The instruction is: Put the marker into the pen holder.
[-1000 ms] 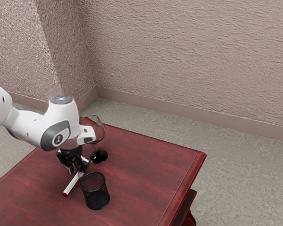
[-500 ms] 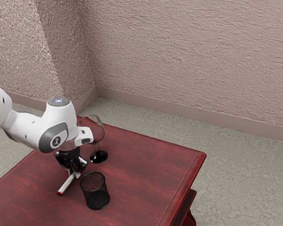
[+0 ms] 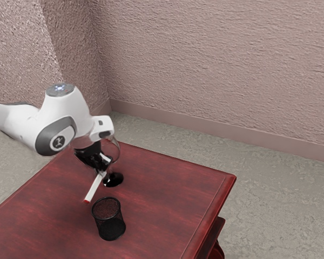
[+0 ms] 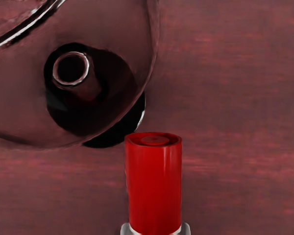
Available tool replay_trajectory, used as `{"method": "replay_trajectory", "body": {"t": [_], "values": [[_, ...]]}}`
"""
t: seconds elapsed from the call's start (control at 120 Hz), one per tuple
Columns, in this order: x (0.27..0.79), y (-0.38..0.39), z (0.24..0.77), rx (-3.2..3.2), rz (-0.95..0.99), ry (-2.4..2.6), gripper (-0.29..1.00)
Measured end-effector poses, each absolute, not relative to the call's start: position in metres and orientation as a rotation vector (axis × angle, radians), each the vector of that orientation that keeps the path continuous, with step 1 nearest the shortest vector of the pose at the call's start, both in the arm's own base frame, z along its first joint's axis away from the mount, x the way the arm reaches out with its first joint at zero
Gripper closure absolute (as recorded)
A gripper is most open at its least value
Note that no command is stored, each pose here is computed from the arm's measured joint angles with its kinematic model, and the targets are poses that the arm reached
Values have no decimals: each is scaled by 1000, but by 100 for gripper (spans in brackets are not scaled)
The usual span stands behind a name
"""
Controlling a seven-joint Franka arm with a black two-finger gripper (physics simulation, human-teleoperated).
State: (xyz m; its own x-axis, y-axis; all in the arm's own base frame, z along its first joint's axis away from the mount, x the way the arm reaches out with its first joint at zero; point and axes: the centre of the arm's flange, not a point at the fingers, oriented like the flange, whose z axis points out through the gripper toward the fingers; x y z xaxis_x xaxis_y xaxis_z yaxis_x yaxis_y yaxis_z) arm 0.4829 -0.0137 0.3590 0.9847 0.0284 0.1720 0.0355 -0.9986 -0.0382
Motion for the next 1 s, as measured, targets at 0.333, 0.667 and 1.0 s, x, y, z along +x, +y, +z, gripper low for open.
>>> {"method": "replay_trajectory", "body": {"t": [0.333, 0.667, 1.0], "values": [[475, -48, 413, -3078, -518, 14, 79], [450, -55, 376, -3102, -829, -20, 80], [417, -69, 421, -3085, -1140, 58, 79]]}}
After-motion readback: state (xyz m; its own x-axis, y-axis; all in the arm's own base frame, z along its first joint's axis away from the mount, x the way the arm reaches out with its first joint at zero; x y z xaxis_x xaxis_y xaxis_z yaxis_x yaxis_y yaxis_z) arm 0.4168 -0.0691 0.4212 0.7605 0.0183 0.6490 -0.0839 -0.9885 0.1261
